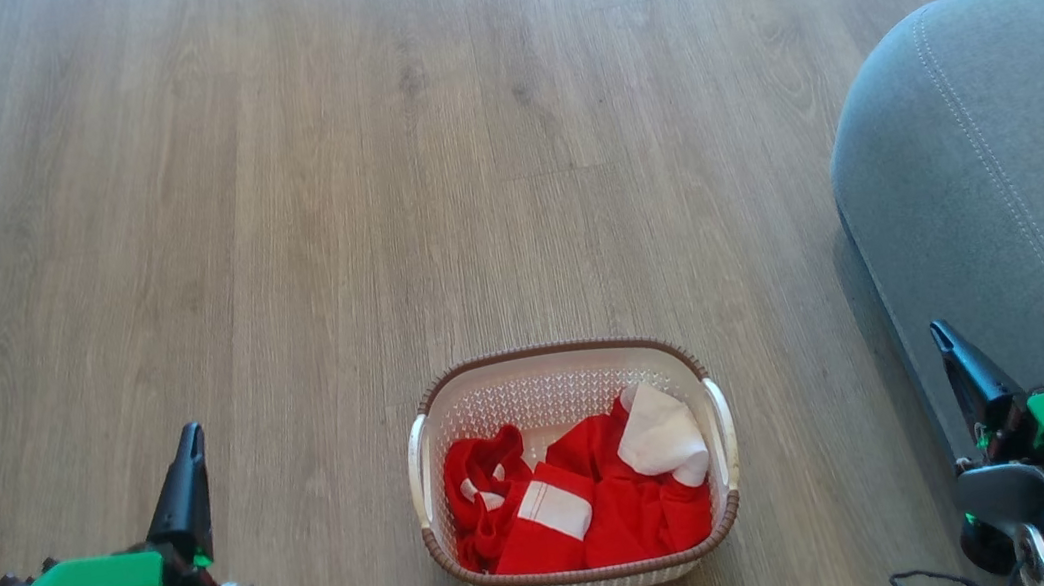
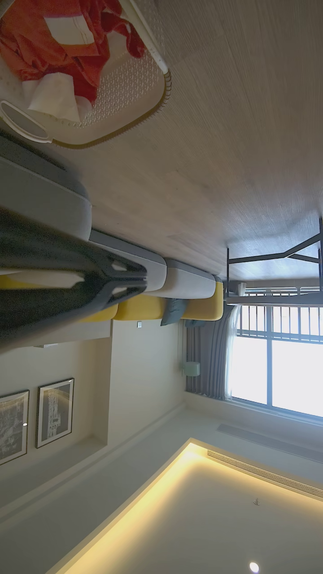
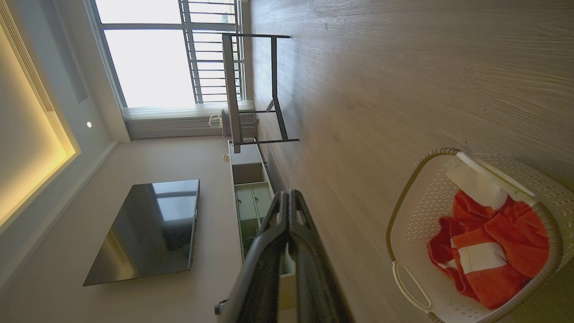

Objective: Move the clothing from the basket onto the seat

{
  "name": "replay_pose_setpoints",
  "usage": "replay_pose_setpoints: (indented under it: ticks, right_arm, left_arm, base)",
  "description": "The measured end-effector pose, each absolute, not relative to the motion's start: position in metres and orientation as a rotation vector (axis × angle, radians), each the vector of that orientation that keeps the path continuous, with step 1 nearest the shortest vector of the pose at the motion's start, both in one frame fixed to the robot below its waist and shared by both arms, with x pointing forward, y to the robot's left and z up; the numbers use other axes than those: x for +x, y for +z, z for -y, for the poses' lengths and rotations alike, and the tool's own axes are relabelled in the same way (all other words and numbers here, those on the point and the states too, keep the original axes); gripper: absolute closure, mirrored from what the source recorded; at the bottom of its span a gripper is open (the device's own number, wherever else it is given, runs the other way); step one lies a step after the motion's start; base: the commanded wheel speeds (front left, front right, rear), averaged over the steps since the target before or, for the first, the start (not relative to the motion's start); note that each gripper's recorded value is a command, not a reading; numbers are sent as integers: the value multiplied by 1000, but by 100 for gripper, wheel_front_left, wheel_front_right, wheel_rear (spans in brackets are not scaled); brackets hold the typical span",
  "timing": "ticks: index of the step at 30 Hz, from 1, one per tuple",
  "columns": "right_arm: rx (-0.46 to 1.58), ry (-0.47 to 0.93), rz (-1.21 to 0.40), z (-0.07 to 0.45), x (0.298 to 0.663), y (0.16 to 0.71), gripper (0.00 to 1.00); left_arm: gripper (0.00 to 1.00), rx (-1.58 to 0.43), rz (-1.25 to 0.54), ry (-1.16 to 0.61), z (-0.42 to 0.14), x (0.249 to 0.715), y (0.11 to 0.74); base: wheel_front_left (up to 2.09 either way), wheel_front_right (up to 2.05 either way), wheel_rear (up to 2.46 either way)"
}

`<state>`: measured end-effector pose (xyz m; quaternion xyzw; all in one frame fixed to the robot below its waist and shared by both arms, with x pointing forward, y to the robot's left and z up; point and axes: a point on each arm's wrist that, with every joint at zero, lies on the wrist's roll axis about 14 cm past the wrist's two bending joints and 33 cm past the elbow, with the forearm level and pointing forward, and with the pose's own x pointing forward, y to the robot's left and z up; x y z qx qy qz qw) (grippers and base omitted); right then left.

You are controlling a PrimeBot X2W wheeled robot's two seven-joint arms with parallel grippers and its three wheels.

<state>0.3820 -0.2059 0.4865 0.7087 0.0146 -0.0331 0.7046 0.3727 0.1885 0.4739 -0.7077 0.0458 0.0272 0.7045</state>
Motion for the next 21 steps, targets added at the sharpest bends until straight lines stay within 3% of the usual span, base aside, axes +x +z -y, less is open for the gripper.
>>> replay_pose_setpoints:
  ticks: [21]
  right_arm:
    - [1576, -74, -32, 206, 382, 487, 100]
  left_arm:
    - [100, -1574, -102, 60, -188, 373, 474]
  base:
    - [0, 0, 0]
